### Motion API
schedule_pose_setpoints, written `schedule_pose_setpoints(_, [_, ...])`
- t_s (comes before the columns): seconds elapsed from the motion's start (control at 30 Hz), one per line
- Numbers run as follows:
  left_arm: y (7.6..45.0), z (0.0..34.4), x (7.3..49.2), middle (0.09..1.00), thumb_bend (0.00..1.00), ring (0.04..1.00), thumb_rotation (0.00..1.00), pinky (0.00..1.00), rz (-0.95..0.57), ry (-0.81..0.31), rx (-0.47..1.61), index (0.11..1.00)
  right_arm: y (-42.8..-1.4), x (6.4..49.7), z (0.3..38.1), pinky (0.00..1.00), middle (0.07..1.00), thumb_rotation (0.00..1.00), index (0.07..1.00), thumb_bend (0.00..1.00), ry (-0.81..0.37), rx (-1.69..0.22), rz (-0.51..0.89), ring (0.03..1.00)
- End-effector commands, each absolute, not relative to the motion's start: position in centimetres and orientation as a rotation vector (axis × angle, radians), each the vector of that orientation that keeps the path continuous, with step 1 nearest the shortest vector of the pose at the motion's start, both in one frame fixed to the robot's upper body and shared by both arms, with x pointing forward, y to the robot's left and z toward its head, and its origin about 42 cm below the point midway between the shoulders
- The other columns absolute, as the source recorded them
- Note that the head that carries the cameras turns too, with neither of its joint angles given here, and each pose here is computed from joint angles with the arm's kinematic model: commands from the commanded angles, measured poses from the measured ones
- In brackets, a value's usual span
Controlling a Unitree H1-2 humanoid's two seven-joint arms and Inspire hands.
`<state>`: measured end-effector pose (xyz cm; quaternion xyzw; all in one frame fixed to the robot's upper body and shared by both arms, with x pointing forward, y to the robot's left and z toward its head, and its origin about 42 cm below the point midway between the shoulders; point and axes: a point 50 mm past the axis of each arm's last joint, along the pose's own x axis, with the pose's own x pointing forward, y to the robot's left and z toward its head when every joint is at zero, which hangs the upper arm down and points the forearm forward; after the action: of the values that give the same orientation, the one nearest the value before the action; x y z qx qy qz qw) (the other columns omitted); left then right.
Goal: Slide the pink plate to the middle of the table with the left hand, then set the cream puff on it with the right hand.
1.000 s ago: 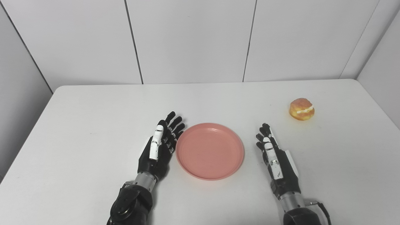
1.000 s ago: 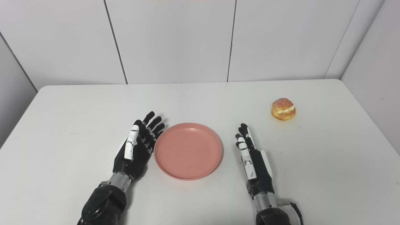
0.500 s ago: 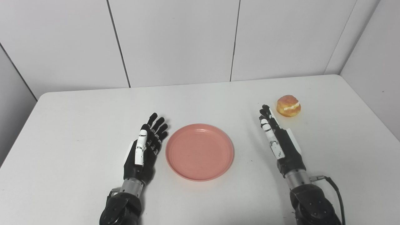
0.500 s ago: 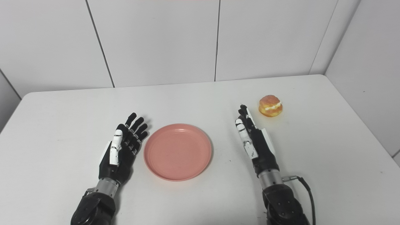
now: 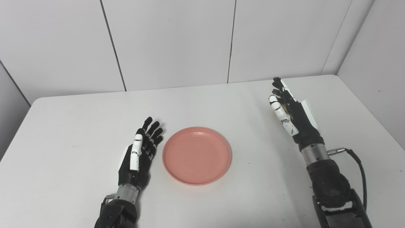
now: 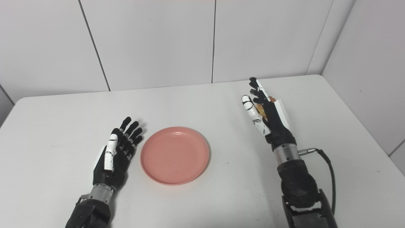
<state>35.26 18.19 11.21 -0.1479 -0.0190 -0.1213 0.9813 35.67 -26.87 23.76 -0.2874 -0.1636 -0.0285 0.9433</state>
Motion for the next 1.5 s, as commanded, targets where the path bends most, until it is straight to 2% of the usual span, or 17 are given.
schedule_pose_setpoints(0.0, [20.3,6.1,31.8,0.974,0.39,0.971,1.0,1.0,-0.191,0.134,-0.295,0.968,-27.4,36.1,26.6,0.74,0.937,0.99,0.94,0.62,-0.444,-0.669,-0.107,0.853])
schedule_pose_setpoints(0.07, [20.5,5.8,31.7,0.974,0.38,0.971,1.0,1.0,-0.192,0.138,-0.296,0.969,-27.7,36.3,27.5,0.73,0.932,0.95,0.944,0.67,-0.451,-0.722,-0.139,0.841])
schedule_pose_setpoints(0.13, [20.7,5.7,31.6,0.975,0.38,0.972,1.0,1.0,-0.193,0.14,-0.295,0.971,-28.1,36.5,28.2,0.76,0.925,0.78,0.949,0.76,-0.473,-0.761,-0.17,0.854])
schedule_pose_setpoints(0.17, [20.7,5.6,31.6,0.976,0.38,0.972,1.0,1.0,-0.193,0.14,-0.294,0.971,-28.3,36.6,28.4,0.76,0.924,0.76,0.949,0.76,-0.486,-0.774,-0.18,0.854])
schedule_pose_setpoints(0.23, [20.9,5.6,31.5,0.977,0.37,0.975,1.0,1.0,-0.194,0.143,-0.294,0.973,-28.6,37.0,28.8,0.76,0.932,0.64,0.952,0.81,-0.494,-0.814,-0.209,0.862])
schedule_pose_setpoints(0.4, [21.0,5.4,31.5,0.983,0.35,0.981,1.0,1.0,-0.192,0.156,-0.307,0.977,-29.4,38.4,29.5,0.66,0.933,0.48,0.948,0.91,-0.447,-0.912,-0.262,0.833])
schedule_pose_setpoints(0.57, [21.2,5.3,31.3,0.985,0.34,0.984,1.0,1.0,-0.192,0.164,-0.31,0.981,-30.5,40.3,29.5,0.68,0.967,0.48,0.965,0.94,-0.351,-1.001,-0.284,0.876])
schedule_pose_setpoints(0.7, [21.1,5.4,31.3,0.982,0.35,0.98,1.0,1.0,-0.194,0.164,-0.318,0.978,-31.1,41.4,29.5,0.6,0.976,0.5,0.967,0.98,-0.321,-1.1,-0.307,0.854])
schedule_pose_setpoints(0.8, [21.1,5.4,31.2,0.984,0.35,0.983,1.0,1.0,-0.196,0.166,-0.315,0.981,-31.5,42.4,29.5,0.59,0.982,0.53,0.964,0.99,-0.299,-1.22,-0.313,0.857])
schedule_pose_setpoints(1.07, [20.9,5.5,31.1,0.982,0.35,0.978,1.0,1.0,-0.204,0.159,-0.311,0.98,-32.6,44.8,29.0,0.74,0.995,0.58,0.959,1.0,-0.163,-1.302,-0.295,0.928])
schedule_pose_setpoints(1.47, [20.7,5.9,30.8,0.972,0.36,0.967,1.0,1.0,-0.216,0.16,-0.289,0.972,-33.1,47.4,27.2,0.8,1.0,0.59,0.973,0.98,-0.022,-1.314,-0.237,0.938])
